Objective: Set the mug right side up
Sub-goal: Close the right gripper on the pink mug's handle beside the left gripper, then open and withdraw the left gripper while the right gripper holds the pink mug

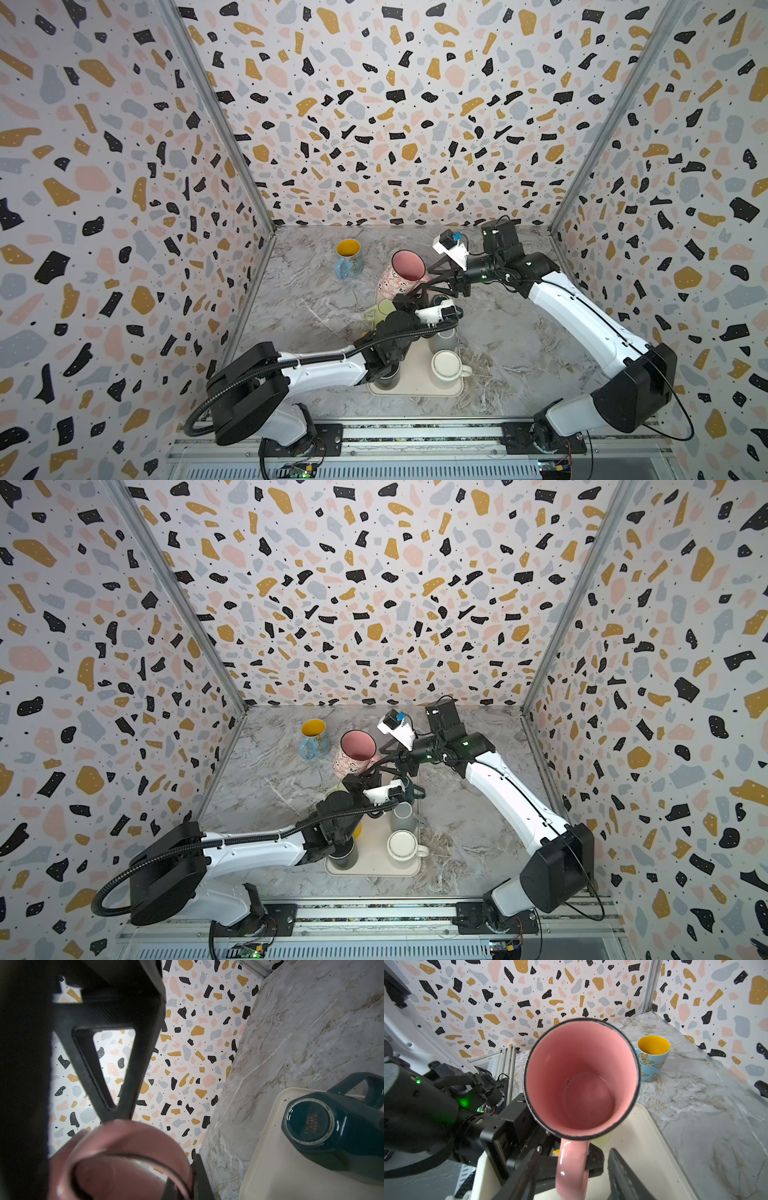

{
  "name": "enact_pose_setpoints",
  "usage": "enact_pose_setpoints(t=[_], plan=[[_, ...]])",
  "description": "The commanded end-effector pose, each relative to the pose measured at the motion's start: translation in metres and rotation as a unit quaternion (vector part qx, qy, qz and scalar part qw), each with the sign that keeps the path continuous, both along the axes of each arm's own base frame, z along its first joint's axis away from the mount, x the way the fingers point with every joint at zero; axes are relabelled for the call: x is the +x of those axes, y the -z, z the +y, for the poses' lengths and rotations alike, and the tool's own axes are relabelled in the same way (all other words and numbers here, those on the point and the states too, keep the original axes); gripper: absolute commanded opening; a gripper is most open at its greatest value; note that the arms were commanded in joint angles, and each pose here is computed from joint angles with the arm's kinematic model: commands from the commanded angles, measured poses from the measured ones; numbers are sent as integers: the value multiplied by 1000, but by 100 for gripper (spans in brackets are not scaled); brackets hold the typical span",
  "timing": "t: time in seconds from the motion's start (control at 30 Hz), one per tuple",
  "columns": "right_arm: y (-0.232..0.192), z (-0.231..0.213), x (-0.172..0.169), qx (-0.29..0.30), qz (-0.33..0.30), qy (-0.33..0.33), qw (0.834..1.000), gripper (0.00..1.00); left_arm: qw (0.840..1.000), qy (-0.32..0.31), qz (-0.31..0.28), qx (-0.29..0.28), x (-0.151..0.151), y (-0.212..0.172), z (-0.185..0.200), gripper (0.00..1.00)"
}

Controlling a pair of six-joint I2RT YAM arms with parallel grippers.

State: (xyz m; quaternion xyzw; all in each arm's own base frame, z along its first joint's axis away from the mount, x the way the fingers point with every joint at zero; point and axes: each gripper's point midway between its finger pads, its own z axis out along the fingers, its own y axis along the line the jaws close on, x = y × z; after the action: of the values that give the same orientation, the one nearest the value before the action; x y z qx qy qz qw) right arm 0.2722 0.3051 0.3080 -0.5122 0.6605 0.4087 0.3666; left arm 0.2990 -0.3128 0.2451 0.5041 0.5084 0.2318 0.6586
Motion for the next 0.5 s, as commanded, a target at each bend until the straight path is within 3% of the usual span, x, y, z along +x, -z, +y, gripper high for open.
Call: enact_pose_setpoints(t=[0.0, 0.47], plan=[[-11, 2, -5, -3, -8, -8, 1000, 55, 996, -7, -59, -63, -3, -47, 5, 0], [-1, 9, 1, -13, 15, -11, 1000, 42, 996, -3, -72, -45, -6, -49, 2, 0]])
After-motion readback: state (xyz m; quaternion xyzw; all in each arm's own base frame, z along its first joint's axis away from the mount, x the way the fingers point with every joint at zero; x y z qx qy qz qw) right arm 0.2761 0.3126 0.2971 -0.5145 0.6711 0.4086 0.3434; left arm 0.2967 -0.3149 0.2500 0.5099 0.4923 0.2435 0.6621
